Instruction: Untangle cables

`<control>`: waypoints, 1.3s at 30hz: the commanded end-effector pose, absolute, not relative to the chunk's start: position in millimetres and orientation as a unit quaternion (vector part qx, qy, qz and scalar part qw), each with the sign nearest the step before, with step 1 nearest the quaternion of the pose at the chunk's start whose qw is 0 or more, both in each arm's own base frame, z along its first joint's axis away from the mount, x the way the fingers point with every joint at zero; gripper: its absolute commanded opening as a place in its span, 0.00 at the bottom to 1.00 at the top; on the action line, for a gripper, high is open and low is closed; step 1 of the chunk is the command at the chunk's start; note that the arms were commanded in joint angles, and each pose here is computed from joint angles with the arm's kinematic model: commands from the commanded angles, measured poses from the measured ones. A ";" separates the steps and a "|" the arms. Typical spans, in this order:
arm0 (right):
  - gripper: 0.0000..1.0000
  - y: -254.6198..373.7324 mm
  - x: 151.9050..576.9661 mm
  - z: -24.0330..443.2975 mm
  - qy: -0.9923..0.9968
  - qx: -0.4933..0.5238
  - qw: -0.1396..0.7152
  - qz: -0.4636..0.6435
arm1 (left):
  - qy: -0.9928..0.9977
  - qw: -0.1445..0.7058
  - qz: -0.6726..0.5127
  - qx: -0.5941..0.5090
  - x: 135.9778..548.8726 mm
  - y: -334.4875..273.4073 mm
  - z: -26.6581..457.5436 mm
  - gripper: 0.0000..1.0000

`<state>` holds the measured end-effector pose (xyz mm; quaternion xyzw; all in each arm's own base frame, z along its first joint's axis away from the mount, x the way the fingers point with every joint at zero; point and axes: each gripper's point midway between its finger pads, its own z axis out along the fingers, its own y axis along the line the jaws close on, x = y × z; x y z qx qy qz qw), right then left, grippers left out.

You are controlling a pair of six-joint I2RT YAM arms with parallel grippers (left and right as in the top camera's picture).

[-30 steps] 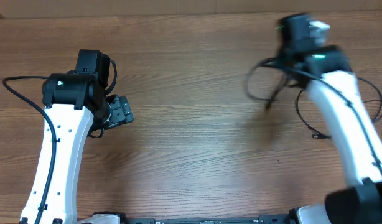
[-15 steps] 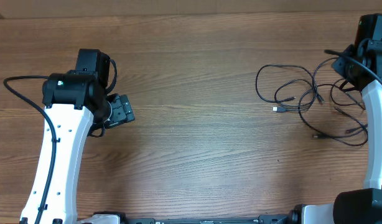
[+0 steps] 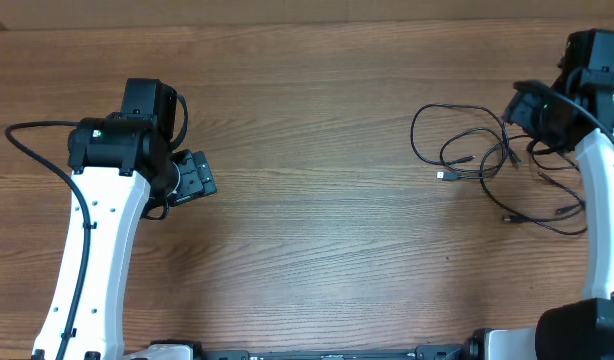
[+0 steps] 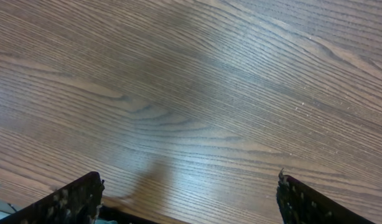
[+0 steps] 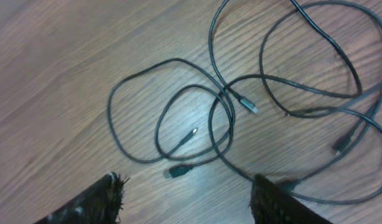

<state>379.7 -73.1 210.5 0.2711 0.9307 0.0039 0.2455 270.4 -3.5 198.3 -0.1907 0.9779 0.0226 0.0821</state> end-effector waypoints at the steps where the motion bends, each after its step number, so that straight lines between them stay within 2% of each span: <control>1: 0.66 -76.6 376.8 178.1 0.942 0.245 0.229 -0.015 | 0.978 0.084 0.018 -0.193 269.7 -4.5 199.5 0.89; 5: 0.77 -81.1 384.7 141.7 0.945 0.222 0.238 -0.026 | 0.978 0.084 0.018 -0.193 269.7 -4.5 199.5 0.89; 15: 0.75 -92.4 395.8 78.3 0.949 0.233 0.211 -0.036 | 0.977 0.086 0.017 -0.193 270.8 -4.6 199.6 0.89; 24: 0.70 -99.5 401.6 42.3 0.947 0.254 0.190 -0.049 | 0.977 0.087 0.017 -0.193 271.2 -4.6 199.7 0.89; 26: 0.66 -100.2 403.5 37.1 0.947 0.256 0.189 -0.049 | 0.977 0.088 0.017 -0.193 271.4 -4.6 199.7 0.89; 31: 0.64 -113.6 402.3 26.3 0.933 0.304 0.188 -0.052 | 0.977 0.087 0.017 -0.193 271.2 -4.6 199.7 0.89; 33: 0.60 -121.8 399.7 20.1 0.927 0.324 0.182 -0.052 | 0.977 0.087 0.017 -0.193 271.2 -4.6 199.7 0.89; 37: 0.60 -123.9 396.3 7.9 0.927 0.332 0.167 -0.039 | 0.977 0.087 0.015 -0.193 271.2 -5.1 199.7 0.89; 39: 0.55 -124.0 395.5 4.6 0.928 0.333 0.163 -0.038 | 0.977 0.086 0.010 -0.193 271.4 -6.9 199.6 0.89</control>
